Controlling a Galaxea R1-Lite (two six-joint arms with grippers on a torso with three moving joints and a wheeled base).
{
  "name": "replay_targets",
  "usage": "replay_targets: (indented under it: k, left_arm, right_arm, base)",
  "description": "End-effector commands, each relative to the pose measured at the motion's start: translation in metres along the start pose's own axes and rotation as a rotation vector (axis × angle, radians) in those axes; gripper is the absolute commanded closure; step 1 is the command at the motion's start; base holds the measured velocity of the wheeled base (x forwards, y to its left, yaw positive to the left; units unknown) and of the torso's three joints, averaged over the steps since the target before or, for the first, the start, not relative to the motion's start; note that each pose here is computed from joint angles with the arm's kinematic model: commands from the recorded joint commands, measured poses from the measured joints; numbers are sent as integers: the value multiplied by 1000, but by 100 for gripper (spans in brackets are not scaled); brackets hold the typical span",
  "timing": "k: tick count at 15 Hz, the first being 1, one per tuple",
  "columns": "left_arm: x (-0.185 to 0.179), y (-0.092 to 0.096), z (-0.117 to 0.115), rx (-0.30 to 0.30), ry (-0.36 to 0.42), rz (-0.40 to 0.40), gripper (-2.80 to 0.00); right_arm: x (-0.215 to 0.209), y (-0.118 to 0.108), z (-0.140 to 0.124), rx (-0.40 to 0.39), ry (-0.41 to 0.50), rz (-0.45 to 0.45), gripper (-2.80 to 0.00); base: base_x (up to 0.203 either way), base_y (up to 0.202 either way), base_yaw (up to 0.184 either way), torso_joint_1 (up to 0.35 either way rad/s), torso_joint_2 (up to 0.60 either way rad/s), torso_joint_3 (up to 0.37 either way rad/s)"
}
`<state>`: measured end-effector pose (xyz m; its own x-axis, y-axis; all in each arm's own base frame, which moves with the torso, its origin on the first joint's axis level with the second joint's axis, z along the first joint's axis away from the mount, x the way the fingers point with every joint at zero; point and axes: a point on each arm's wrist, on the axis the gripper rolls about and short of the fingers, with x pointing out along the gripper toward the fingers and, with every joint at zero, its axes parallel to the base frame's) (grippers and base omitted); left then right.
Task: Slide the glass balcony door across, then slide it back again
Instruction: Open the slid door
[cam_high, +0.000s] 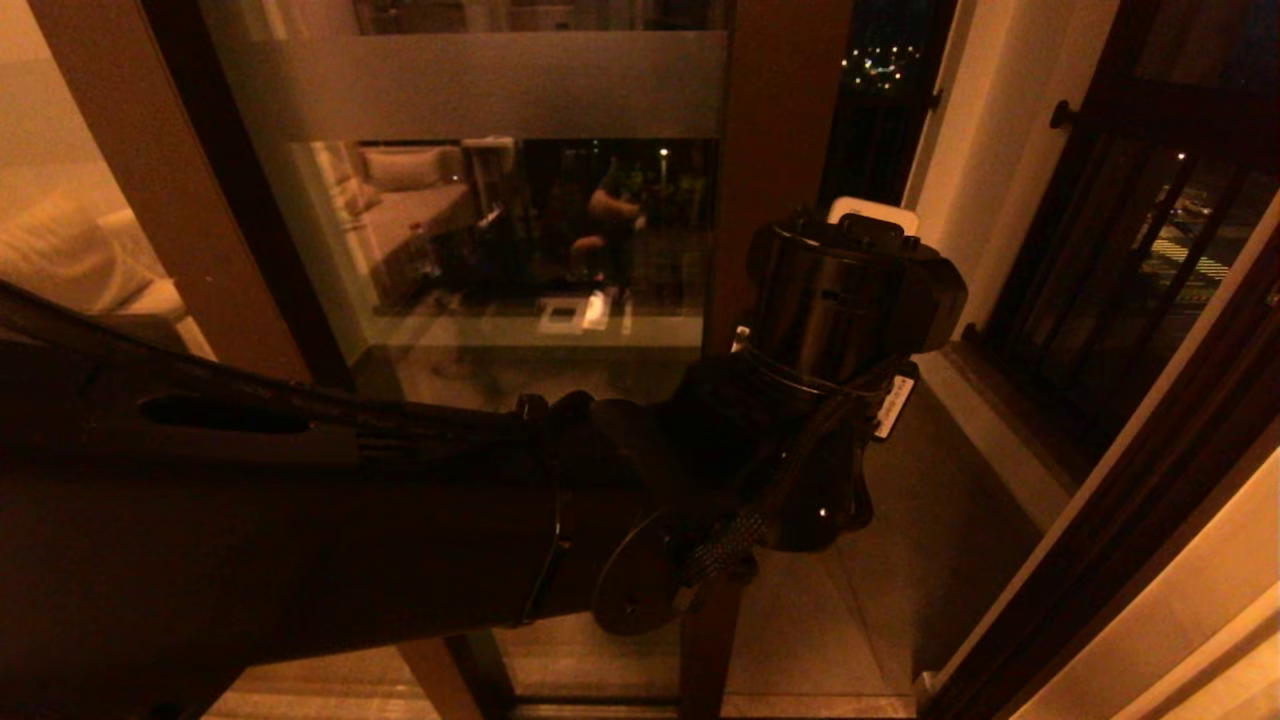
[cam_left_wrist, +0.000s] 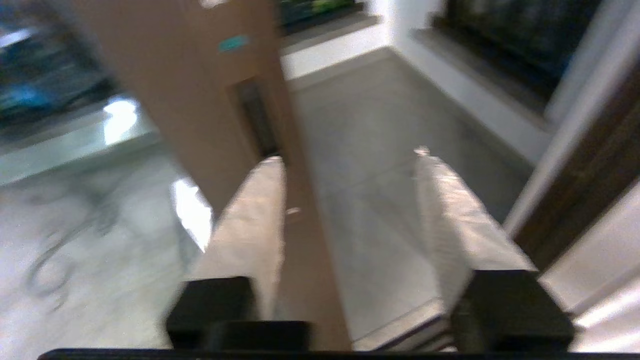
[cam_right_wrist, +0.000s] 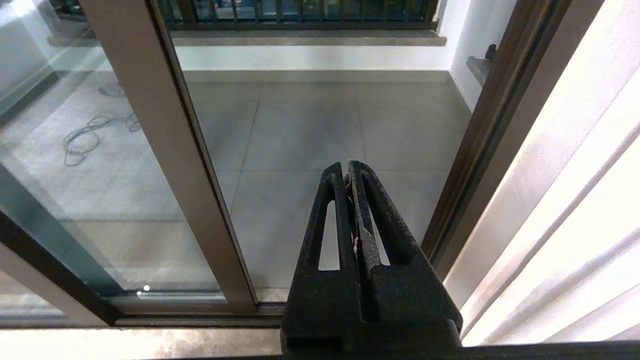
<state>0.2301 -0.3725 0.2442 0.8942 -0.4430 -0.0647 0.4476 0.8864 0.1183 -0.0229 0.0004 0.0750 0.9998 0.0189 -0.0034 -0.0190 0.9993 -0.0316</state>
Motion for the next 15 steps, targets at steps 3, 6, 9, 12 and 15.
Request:
replay_targets:
  k: [3,6,9,12,15]
  left_arm:
    - [18,8,7,-12,-17,-72,0]
    - [46,11,3,-10,1,-110,0]
    - [74,13,-18,-18,26,-175,0]
    - [76,9,-24,-30,38,-235,0]
    - [89,10,-44,-14,75,-226,0]
  right_arm:
    - [0,0,0,-1,1,1,0]
    - [0,0,0,0,1,1,0]
    - [0,0,0,0,1,1,0]
    - [0,0,0,0,1,1,0]
    - [0,0,0,0,1,1,0]
  base:
    - [0,0,0,0,0,0]
    - [0,0,0,0,0,0]
    - [0,0,0,0,0,0]
    - [0,0,0,0,0,0]
    - [0,0,0,0,0,0]
